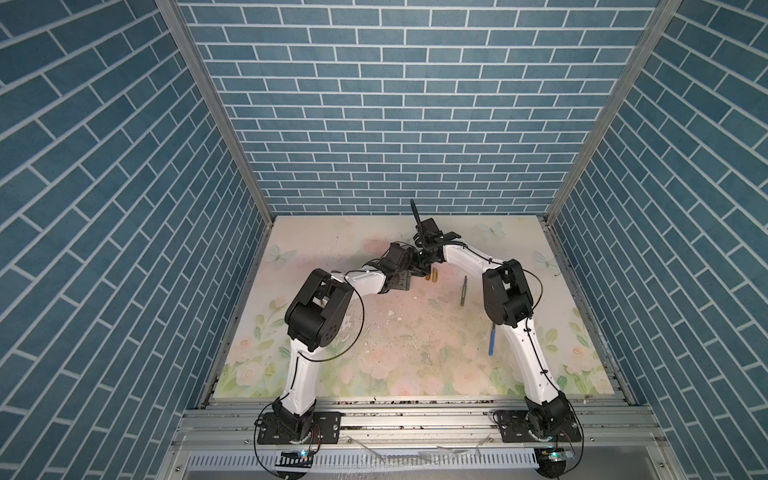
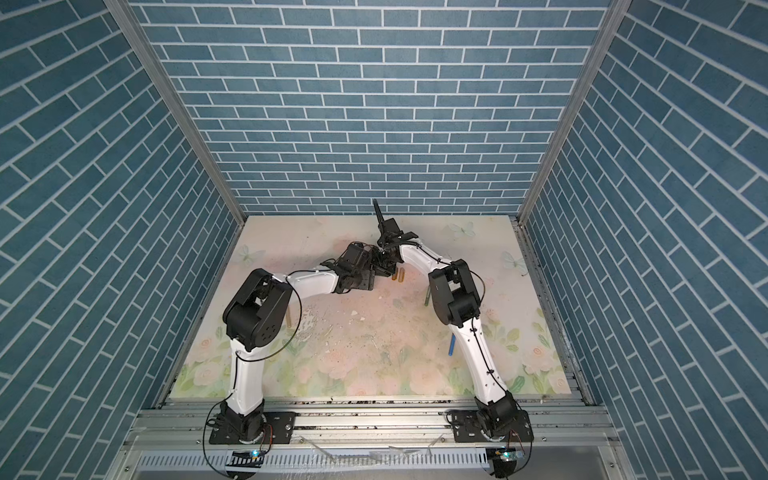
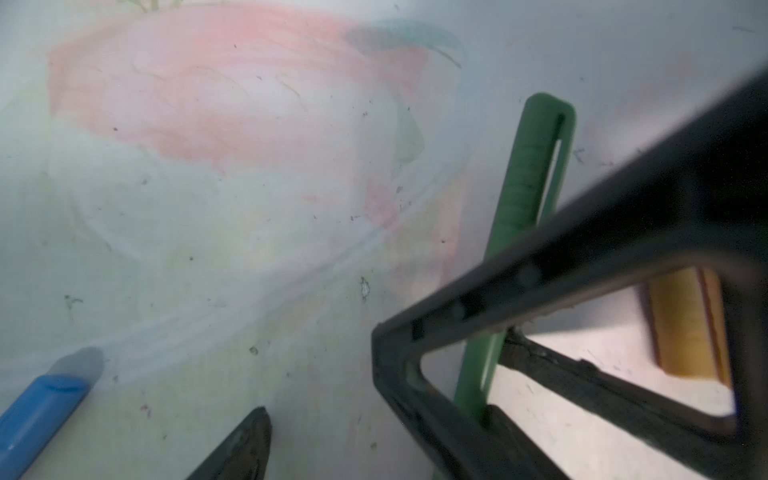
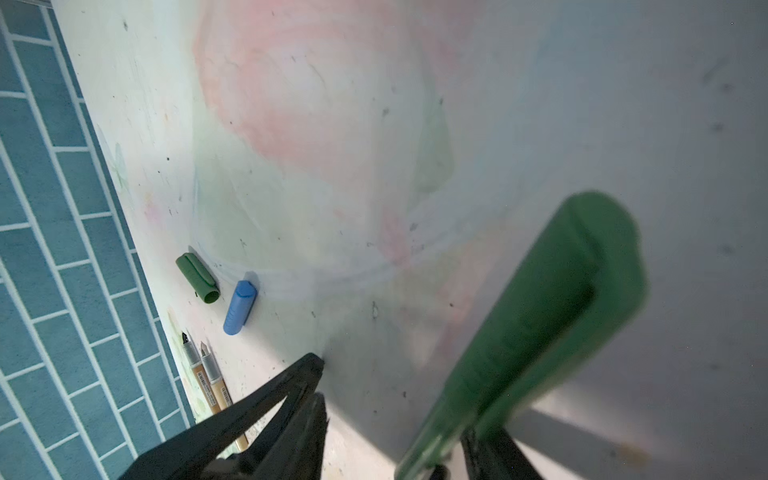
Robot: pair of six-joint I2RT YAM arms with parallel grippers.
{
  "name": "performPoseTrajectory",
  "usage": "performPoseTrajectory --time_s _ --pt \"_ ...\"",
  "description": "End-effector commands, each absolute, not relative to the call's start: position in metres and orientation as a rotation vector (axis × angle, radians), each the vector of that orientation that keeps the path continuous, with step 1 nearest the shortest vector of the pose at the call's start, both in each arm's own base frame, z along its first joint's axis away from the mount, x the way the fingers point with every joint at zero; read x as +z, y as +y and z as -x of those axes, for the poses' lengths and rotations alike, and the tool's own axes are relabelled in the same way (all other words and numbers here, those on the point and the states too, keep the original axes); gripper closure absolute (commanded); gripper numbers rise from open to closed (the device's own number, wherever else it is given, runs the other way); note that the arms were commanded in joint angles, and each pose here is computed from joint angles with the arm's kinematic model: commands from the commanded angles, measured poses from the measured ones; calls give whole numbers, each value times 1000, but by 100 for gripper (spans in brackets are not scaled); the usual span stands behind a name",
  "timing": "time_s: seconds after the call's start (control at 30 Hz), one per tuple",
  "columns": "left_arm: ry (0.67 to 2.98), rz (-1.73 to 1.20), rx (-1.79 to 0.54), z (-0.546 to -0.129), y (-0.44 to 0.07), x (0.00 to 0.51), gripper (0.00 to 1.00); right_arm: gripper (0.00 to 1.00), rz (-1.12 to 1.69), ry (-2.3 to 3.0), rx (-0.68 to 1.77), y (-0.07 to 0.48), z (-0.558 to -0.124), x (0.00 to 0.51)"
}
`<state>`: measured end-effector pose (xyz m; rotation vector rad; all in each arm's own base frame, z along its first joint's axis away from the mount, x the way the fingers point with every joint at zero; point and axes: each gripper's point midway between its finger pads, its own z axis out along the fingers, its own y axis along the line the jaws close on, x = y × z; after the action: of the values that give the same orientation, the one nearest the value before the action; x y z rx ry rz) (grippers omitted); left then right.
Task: Insert the pens into the pen caps
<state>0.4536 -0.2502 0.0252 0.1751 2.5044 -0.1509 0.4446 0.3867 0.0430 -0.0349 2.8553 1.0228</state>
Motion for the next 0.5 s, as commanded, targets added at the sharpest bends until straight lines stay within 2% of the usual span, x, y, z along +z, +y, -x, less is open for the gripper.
performPoseTrajectory --time_s 0.0,0.17,0.3,0.33,0.4,0.47 --pt "2484 -96 -128 -468 -241 23 22 47 128 2933 1047 389 -418 38" --pt "2484 -36 -141 -471 -230 19 27 48 209 2962 990 381 -411 38" --pt "2485 -3 -155 -475 -226 16 34 48 287 2985 956 375 -403 43" --pt "2487 4 -156 -476 -225 15 38 48 303 2992 958 374 -401 43" --pt "2484 7 -162 -477 -225 13 57 48 338 3000 976 374 -396 44" --pt "2483 7 -176 -478 -227 12 67 48 363 3005 977 373 -393 44"
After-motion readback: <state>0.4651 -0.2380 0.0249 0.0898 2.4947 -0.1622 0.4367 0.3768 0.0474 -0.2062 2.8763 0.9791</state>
